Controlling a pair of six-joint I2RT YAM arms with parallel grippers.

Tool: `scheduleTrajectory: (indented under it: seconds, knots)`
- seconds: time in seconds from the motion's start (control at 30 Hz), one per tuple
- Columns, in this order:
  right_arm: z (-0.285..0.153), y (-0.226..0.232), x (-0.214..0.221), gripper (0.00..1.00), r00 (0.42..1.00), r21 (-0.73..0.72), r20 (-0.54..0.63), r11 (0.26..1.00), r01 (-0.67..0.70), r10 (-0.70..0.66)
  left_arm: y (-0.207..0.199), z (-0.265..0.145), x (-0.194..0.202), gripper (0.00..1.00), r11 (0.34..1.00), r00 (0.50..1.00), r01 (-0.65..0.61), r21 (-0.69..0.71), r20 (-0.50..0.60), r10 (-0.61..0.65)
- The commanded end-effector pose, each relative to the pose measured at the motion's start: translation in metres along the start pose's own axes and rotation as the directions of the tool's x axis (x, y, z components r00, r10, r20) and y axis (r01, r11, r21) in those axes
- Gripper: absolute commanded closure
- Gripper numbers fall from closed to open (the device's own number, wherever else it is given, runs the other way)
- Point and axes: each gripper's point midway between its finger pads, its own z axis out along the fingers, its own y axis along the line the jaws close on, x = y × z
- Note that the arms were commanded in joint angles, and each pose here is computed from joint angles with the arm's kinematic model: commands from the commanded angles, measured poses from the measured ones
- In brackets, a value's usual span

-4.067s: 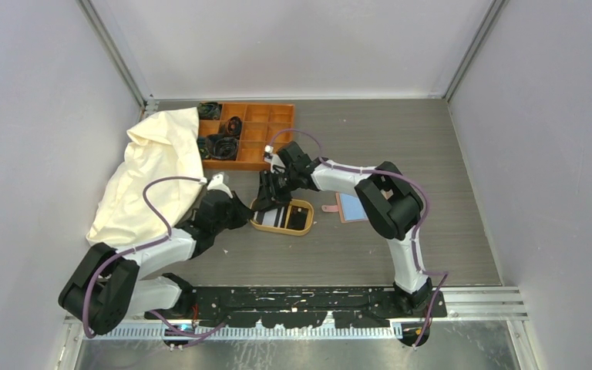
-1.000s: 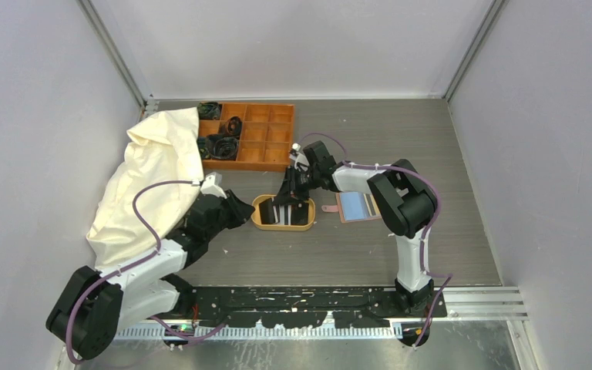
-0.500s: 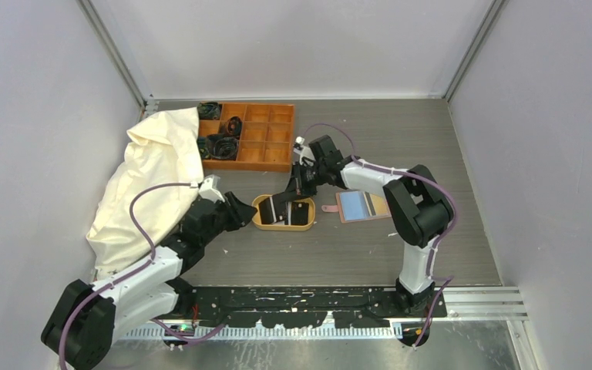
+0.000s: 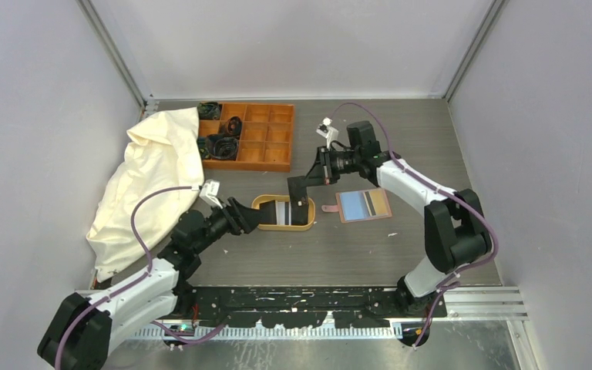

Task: Put the credit cards into the card holder
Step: Insert the credit card into the card holder.

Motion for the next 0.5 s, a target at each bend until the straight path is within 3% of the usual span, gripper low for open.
scheduleTrajectory:
  seconds: [0.0, 0.23, 0.47]
  knots:
    - [-0.028, 0.035, -0.008, 0.99, 0.983, -0.121, 0.043, 0.976, 0.183, -0.179, -0.057, -0.010, -0.022, 0.30, 0.962, 0.996, -0.047, 0.270, 0.089, 0.024]
    - [-0.062, 0.056, 0.005, 0.99, 0.947, -0.171, 0.112, 0.933, 0.318, -0.302, -0.091, -0.023, -0.018, 0.29, 0.900, 0.996, -0.072, 0.430, 0.082, 0.041]
    - [-0.079, 0.081, 0.019, 0.99, 0.927, -0.249, 0.144, 0.895, 0.371, -0.345, -0.122, -0.015, 0.013, 0.30, 0.842, 0.987, -0.152, 0.517, 0.042, 0.152]
